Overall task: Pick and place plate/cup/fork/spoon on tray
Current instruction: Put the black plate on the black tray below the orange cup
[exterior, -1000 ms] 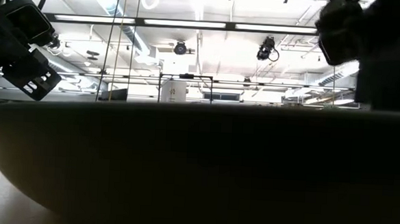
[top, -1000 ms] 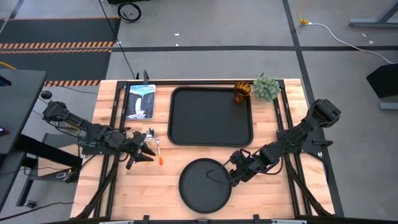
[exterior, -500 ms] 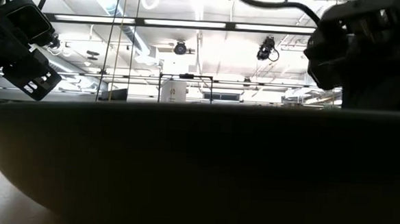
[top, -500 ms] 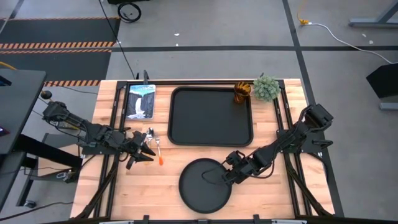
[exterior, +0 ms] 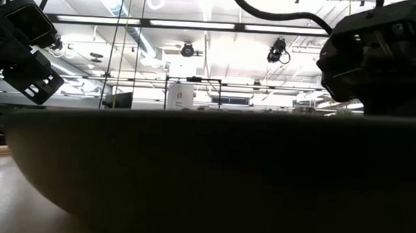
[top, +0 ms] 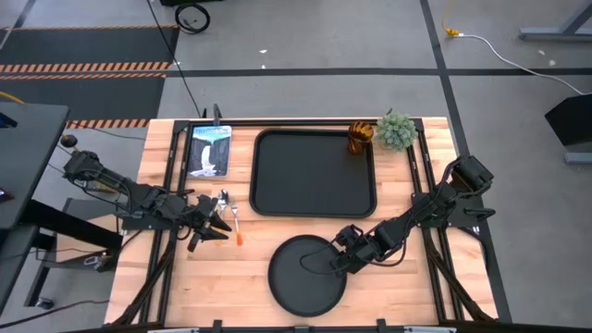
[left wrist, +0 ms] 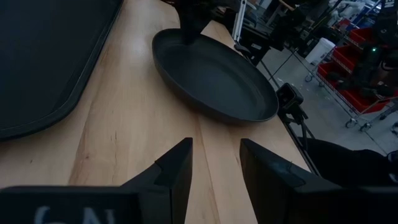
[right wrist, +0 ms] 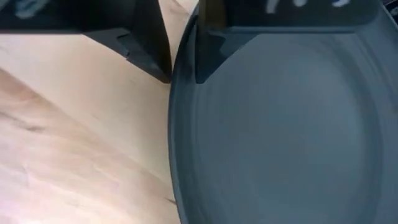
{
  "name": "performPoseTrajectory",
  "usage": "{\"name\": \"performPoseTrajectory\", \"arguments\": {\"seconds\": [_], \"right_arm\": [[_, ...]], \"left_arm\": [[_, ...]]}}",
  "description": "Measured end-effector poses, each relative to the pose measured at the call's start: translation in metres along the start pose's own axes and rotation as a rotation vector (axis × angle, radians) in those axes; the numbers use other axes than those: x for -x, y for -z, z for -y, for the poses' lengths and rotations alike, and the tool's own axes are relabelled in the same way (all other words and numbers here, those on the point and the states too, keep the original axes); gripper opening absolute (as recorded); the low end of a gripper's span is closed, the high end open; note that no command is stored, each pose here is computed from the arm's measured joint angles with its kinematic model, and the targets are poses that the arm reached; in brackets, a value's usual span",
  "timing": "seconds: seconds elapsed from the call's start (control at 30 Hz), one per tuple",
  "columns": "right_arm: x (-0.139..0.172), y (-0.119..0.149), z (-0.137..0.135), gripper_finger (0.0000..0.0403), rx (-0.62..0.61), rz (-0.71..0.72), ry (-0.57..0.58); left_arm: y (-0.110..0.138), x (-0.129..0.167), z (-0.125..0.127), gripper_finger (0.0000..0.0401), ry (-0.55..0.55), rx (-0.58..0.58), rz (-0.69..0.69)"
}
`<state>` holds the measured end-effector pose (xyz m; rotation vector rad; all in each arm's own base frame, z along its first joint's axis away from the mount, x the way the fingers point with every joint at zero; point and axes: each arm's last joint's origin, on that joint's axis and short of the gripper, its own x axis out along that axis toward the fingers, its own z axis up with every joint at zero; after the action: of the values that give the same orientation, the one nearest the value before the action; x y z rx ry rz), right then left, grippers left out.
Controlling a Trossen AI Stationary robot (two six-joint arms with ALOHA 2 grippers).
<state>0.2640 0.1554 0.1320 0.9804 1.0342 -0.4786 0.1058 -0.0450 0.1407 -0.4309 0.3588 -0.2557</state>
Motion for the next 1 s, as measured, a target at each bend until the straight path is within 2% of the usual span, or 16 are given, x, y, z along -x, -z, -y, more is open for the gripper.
{"name": "performPoseTrajectory", "arguments": {"seconds": [0.23, 0.43, 0.63, 0.77, 1.0], "right_arm": [[0.000, -0.001, -0.001, 0.0013, -0.048, -0.028, -0.008], [0.002, -0.006, -0.002, 0.0009, -0.091, -0.052, -0.024], [0.031, -0.017, -0.010, 0.0009, -0.152, 0.024, -0.119], [0.053, -0.026, -0.002, 0.0009, -0.210, 0.060, -0.075], [0.102, -0.051, 0.029, 0.0009, -0.308, 0.134, 0.065]], "left_arm": [[0.000, 0.000, 0.000, 0.0142, 0.000, -0.009, 0.000], [0.000, 0.000, 0.000, 0.0142, 0.000, -0.011, 0.002], [0.000, 0.000, 0.000, 0.0142, 0.000, -0.005, 0.006], [-0.001, 0.000, 0.000, 0.0142, 0.001, -0.007, 0.007], [-0.001, 0.000, 0.000, 0.0142, 0.001, -0.008, 0.007]]}}
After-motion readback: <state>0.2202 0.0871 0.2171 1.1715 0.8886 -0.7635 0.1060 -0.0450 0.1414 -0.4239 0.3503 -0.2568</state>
